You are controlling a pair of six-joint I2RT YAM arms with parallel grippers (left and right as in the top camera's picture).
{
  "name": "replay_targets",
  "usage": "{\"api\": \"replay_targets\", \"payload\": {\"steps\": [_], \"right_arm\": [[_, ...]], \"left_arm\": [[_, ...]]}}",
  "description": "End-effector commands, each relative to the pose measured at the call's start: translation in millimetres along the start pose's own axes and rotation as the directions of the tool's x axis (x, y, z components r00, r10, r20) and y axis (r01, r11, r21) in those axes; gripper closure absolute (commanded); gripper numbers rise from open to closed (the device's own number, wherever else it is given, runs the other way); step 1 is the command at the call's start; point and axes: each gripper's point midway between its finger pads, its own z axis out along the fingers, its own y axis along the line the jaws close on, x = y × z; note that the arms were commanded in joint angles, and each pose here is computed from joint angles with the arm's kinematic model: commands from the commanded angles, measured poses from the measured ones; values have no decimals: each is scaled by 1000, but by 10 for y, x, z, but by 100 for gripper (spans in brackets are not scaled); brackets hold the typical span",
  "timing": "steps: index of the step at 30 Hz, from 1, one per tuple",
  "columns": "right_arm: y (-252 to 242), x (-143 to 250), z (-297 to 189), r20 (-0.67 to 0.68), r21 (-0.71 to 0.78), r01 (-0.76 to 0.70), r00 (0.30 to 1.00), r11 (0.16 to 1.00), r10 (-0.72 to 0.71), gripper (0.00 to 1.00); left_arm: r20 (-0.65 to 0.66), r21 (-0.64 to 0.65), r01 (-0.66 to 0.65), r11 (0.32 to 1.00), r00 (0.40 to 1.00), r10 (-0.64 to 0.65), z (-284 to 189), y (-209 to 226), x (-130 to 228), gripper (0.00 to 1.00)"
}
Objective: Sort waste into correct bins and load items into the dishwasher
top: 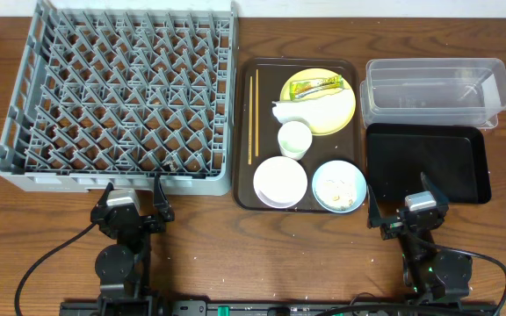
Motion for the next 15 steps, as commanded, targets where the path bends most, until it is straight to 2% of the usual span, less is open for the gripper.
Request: {"api": "replay_targets", "payload": {"steps": [1,15], "right_arm": [[-2,-3,-4,4,-1,-11,1000,1000,11,1],[-2,-4,-4,4,-1,-11,1000,1000,11,1]], "left_arm": [[-40,-12,-9,1000,999,9,24,31,178,10],[-40,-12,-9,1000,999,9,24,31,178,10]]}}
